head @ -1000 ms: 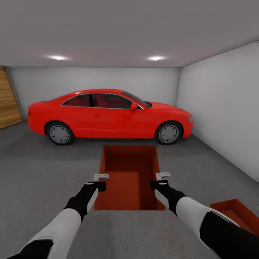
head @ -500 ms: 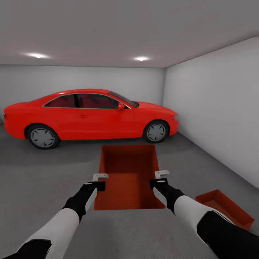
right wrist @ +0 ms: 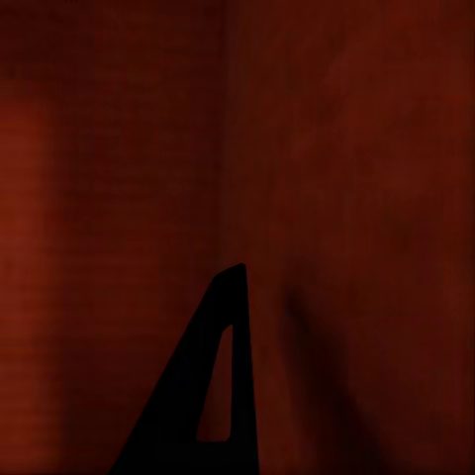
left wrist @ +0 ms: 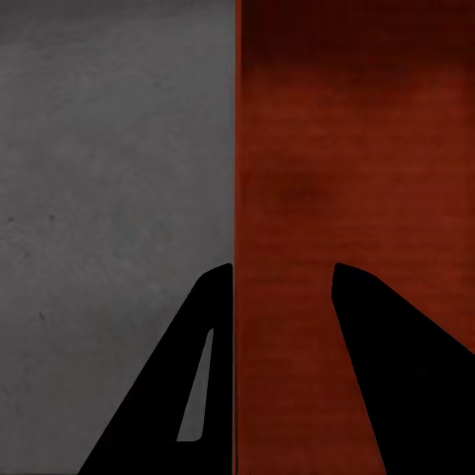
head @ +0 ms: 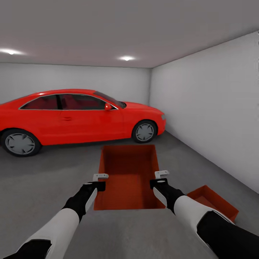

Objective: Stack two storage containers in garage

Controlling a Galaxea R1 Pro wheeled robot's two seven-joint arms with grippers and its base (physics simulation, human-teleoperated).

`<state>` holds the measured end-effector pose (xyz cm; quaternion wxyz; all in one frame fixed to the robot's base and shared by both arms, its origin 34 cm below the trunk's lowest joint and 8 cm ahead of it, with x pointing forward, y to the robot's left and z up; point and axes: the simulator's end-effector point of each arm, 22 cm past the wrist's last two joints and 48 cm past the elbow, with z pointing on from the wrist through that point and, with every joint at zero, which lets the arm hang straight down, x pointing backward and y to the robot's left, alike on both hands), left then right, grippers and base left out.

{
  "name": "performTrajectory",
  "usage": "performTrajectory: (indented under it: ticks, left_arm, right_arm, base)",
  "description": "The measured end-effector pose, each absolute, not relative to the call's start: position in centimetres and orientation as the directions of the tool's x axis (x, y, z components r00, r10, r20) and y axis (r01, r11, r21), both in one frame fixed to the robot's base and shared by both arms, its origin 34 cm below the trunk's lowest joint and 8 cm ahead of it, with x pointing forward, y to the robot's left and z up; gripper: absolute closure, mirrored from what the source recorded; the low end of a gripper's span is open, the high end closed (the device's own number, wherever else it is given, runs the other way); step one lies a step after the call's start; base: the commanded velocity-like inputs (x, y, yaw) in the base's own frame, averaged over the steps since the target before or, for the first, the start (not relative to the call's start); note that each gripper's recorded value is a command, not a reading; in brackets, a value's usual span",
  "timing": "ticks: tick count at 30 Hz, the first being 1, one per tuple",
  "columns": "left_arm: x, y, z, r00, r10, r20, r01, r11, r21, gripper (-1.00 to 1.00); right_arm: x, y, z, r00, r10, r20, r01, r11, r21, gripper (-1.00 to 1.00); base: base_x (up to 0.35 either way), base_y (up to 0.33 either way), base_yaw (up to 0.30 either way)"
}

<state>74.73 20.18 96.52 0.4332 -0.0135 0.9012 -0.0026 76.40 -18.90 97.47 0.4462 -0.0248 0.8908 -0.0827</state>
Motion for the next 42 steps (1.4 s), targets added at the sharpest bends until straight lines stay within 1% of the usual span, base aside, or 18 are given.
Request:
performTrajectory:
  ticks: [3,7,42]
  left_arm:
    - [74.8,20.2,96.5,-0.624,-0.026,-0.781,-0.022,1.000,-0.016,1.00]
    - [74.8,20.2,96.2,-0.627,-0.026,-0.778,-0.022,1.000,-0.016,1.00]
    - [74.5,20.2,93.2,-0.664,-0.026,-0.748,-0.023,1.000,-0.014,1.00]
  right_arm:
    - [76.4,-18.9,97.5,-0.599,-0.118,-0.792,0.029,0.985,-0.168,1.00]
    - [76.5,-18.9,97.1,-0.603,-0.117,-0.789,0.029,0.985,-0.169,1.00]
    - [76.2,-18.9,94.0,-0.640,-0.118,-0.759,0.020,0.985,-0.169,1.00]
  base:
    - [0.226,0.069,-0.046]
    - [0.049,0.009,-0.078]
    - [0.001,0.000,-0.114]
